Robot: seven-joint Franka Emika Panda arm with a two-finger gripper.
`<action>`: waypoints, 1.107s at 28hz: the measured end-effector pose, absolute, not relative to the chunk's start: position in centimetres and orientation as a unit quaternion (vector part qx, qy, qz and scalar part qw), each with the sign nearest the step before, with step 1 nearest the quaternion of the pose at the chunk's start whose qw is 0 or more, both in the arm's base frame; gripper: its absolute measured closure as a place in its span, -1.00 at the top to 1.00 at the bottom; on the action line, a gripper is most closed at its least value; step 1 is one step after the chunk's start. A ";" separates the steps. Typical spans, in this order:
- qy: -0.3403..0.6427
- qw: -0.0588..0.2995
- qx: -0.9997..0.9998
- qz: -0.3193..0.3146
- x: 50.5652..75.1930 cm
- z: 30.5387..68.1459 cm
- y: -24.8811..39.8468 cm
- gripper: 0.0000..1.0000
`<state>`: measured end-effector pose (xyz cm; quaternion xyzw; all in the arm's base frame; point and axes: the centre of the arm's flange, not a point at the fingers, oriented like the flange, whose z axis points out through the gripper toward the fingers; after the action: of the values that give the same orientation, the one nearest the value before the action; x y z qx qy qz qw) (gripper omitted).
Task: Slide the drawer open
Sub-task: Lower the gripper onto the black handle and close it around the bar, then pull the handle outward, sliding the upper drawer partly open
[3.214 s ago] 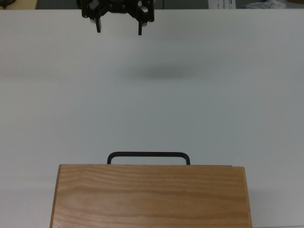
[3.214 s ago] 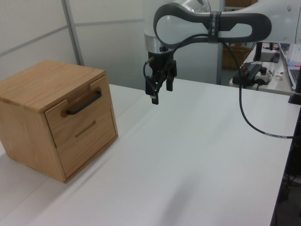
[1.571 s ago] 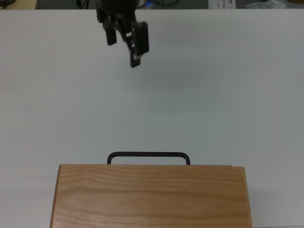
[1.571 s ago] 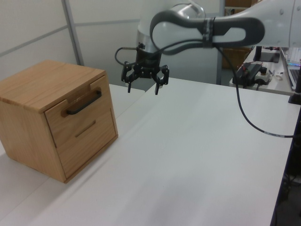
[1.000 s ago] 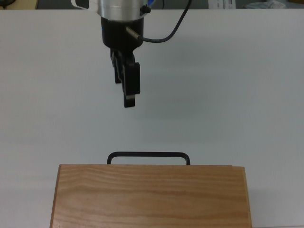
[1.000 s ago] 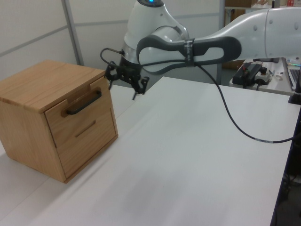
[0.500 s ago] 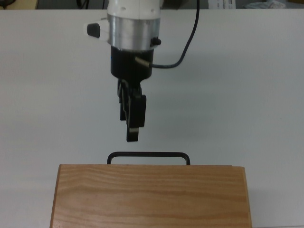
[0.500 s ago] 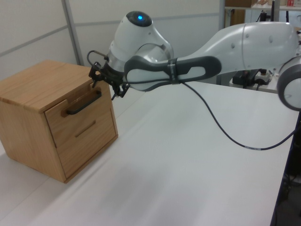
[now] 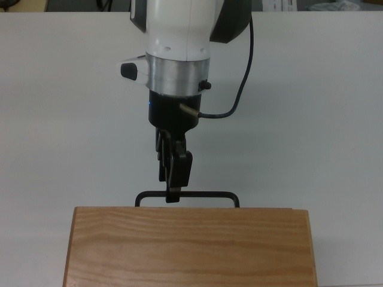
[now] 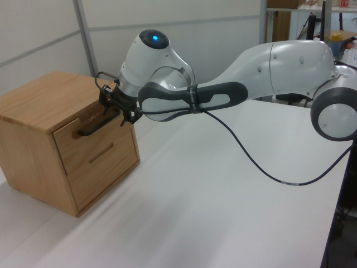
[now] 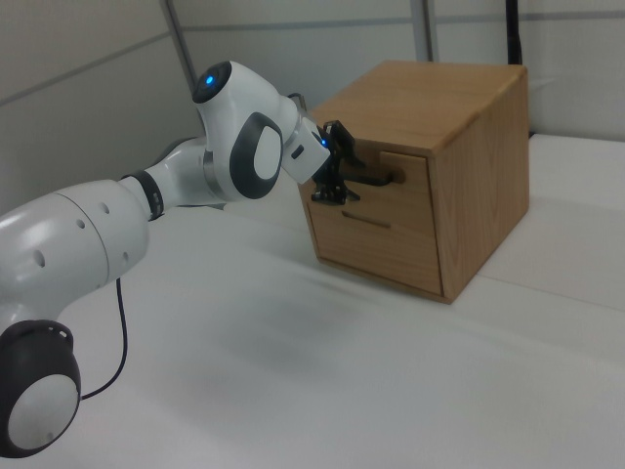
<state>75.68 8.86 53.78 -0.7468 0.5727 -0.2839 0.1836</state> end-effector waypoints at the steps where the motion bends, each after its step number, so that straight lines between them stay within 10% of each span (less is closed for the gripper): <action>1: 0.572 0.183 -0.747 -0.284 75.7 53.7 8.9 0.21; 11: 0.574 0.174 -0.742 -0.301 76.0 53.2 9.8 -0.58; 31: 0.602 0.170 -0.723 -0.293 74.6 53.5 10.0 -0.62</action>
<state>74.58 10.01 53.51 -0.7228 0.6022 -0.2932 0.1701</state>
